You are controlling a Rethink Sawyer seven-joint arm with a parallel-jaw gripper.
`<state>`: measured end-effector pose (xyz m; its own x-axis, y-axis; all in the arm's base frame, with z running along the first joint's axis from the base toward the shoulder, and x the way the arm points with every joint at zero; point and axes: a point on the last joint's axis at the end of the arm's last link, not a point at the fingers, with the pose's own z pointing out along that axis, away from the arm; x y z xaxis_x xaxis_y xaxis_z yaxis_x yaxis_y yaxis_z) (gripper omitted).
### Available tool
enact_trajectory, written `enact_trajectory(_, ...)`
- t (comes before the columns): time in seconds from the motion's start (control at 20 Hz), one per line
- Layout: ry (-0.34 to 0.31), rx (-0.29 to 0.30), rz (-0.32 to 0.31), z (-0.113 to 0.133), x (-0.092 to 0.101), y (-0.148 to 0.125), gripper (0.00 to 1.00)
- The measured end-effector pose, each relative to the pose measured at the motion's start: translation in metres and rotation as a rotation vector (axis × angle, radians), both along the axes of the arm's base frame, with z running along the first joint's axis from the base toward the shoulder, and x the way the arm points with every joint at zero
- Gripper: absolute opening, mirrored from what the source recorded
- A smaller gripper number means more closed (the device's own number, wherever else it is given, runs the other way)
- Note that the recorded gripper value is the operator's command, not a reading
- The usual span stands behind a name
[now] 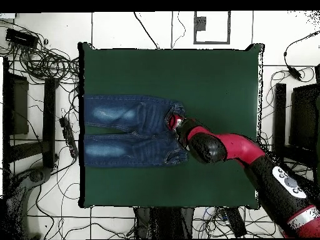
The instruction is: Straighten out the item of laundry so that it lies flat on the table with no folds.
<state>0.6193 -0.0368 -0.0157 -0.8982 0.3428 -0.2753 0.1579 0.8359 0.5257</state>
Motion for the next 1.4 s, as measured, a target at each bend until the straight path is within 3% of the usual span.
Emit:
enact_trajectory(0.45,-0.007,-0.009,0.018,0.003,0.003,0.007,0.0)
enact_trajectory(0.65,-0.008,-0.04,0.023,0.013,0.006,-0.004,0.0)
enact_trajectory(0.85,0.016,-0.072,0.011,0.021,0.005,-0.033,0.0)
enact_trajectory(0.9,0.034,-0.085,-0.002,0.024,0.002,-0.052,0.0)
enact_trajectory(1.15,0.096,-0.093,-0.033,0.023,-0.009,-0.101,0.0)
enact_trajectory(1.2,0.122,-0.088,-0.031,0.02,-0.014,-0.117,0.0)
enact_trajectory(1.4,0.145,-0.075,0.002,0.01,-0.016,-0.137,0.0)
